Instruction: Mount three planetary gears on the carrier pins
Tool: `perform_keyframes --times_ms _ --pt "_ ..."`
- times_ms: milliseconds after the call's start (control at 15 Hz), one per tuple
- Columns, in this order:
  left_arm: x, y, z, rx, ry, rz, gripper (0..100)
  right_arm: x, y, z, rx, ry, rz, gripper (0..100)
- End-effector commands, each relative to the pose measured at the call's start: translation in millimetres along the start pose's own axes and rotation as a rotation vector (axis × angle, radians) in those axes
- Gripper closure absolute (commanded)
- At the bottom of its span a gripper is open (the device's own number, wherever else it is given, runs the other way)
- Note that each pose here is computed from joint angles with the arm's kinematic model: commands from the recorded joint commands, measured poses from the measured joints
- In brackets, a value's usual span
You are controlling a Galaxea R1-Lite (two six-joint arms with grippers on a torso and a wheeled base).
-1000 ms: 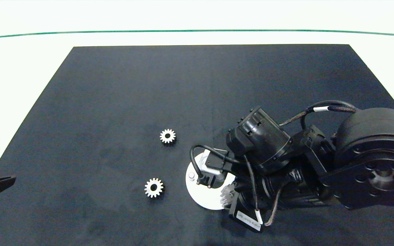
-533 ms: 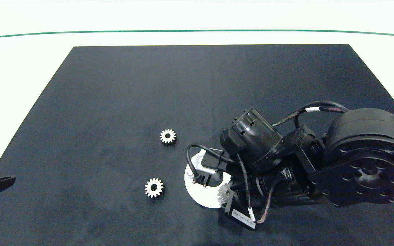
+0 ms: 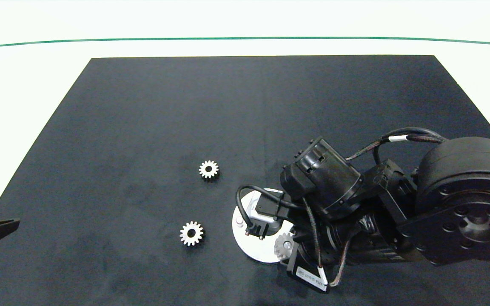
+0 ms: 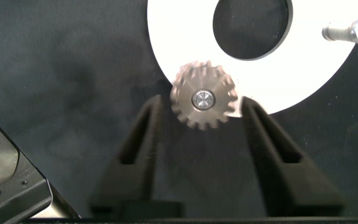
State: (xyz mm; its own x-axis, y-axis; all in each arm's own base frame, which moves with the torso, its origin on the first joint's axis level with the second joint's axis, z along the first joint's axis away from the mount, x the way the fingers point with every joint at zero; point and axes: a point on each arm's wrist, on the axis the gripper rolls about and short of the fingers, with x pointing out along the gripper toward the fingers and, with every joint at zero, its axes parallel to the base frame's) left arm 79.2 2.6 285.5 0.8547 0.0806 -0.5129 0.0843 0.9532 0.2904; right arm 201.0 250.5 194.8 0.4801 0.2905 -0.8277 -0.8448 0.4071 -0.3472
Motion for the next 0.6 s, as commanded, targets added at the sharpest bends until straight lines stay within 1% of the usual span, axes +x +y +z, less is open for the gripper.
perform_keyframes --times_ms 67,133,200,267,333,400,467,533,600 --pt "0.3 -0.1 -0.2 0.003 0.004 -0.001 0 -3.3 -0.2 -1.9 0.000 -0.002 -0.002 0" --pt "-0.2 0.1 0.3 0.002 0.002 0.000 0 -6.6 -1.2 -1.2 0.015 -0.015 -0.005 0" --pt "-1.0 0.4 1.3 0.002 -0.005 0.000 0 -18.0 -4.1 -2.9 0.041 -0.043 -0.017 0" --pt "-4.1 1.8 4.6 -0.012 -0.022 0.007 0 -40.6 -8.1 -6.5 0.072 -0.097 -0.038 0" --pt "-7.1 2.7 8.3 -0.058 -0.040 0.006 0 -68.6 -15.6 -14.0 0.117 -0.162 -0.073 0" --pt "-7.9 2.8 9.2 -0.100 -0.045 0.004 0 -87.3 -18.6 -25.0 0.167 -0.192 -0.088 0" --pt "-6.2 2.5 10.6 -0.124 -0.043 -0.005 0 -107.0 -19.1 -41.2 0.203 -0.221 -0.106 0" --pt "-3.5 -0.8 12.1 -0.112 -0.042 -0.044 0 -125.5 -27.3 -57.8 0.249 -0.252 -0.150 0" --pt "-3.8 -6.8 13.1 -0.076 -0.056 -0.102 0 -139.8 -29.5 -72.6 0.279 -0.277 -0.179 0"
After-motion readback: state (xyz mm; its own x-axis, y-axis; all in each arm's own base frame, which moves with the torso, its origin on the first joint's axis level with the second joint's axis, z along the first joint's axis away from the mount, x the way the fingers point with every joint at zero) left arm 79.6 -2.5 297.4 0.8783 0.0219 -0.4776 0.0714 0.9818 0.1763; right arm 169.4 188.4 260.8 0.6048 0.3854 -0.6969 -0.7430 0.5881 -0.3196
